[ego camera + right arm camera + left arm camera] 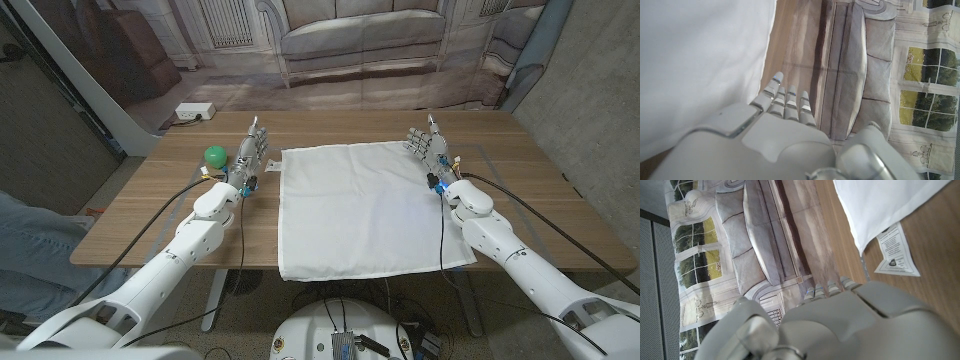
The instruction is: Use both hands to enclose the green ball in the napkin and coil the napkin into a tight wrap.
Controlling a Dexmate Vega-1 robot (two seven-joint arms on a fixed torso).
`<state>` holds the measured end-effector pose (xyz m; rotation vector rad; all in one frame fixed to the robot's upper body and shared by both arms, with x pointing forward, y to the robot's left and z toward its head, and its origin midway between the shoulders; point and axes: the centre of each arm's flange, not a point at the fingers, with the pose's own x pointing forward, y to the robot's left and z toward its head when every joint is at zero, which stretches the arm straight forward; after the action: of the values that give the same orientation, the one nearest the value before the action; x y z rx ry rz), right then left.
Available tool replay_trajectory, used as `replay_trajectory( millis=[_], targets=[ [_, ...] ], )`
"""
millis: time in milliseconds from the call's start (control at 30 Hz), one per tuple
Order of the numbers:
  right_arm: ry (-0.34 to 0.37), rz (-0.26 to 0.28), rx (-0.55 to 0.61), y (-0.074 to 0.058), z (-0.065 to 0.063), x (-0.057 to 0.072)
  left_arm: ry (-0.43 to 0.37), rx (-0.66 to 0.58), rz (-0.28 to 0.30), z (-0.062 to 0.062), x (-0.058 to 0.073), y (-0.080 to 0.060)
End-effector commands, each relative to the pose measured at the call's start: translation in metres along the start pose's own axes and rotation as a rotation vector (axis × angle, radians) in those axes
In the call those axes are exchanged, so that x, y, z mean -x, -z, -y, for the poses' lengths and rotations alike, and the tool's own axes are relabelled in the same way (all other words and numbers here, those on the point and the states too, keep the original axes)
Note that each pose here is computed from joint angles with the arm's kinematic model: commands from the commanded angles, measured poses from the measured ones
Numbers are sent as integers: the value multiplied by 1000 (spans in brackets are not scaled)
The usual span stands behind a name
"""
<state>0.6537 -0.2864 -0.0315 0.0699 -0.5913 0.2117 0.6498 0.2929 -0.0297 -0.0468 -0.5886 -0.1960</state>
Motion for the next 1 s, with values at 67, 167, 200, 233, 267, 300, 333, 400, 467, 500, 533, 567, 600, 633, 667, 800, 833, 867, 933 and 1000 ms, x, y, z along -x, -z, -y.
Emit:
replay_trajectory(
  millis=[67, 167, 200, 233, 267, 300, 333, 400, 467, 500, 533, 567, 600, 633, 667, 800, 833, 867, 933, 1000],
  targets=[
    [11, 15, -23, 5, -4, 3, -18, 1, -13, -6, 7, 0],
    [19, 20, -17, 3, -5, 7, -6, -16, -21, -6, 5, -5],
    [22, 20, -15, 3, -6, 8, 1, -23, -23, -6, 4, -6],
    [25, 20, -16, 2, -6, 10, 9, -31, -25, -5, 3, -8],
    [29, 20, -16, 2, -7, 12, 13, -35, -26, -4, 2, -9],
    [32, 20, -14, 2, -7, 14, 19, -37, -25, -3, 2, -10],
    [35, 21, -15, 1, -7, 16, 27, -38, -25, -1, 1, -11],
    [36, 26, -15, 1, -7, 20, 37, -48, -21, 2, 1, -13],
    [38, 30, -19, 1, -6, 24, 41, -67, -17, 5, 3, -16],
    [37, 33, -20, 1, -6, 26, 38, -80, -15, 5, 5, -17],
    [39, 36, -28, 1, -6, 28, 32, -92, -14, 6, 7, -19],
    [35, 39, -24, 1, -5, 29, 28, -107, -12, 6, 8, -20],
    [33, 41, -24, 1, -4, 29, 23, -122, -8, 6, 10, -21],
    [34, 43, -28, 0, -4, 30, 15, -138, -3, 6, 12, -22],
    [30, 46, -27, 0, -3, 30, 8, -155, 1, 5, 14, -23],
    [22, 46, -27, -1, -1, 31, -3, -204, -9, 3, 20, -24],
    [21, 47, -22, -1, 0, 32, -5, -212, -6, 2, 22, -24],
    [27, 48, -23, -1, 0, 33, -9, -223, -1, 2, 24, -25],
    [27, 47, -23, 0, 0, 33, -16, -251, 3, 1, 27, -26],
    [20, 45, -17, -1, 1, 33, -27, -287, 3, -1, 30, -28]
  ],
)
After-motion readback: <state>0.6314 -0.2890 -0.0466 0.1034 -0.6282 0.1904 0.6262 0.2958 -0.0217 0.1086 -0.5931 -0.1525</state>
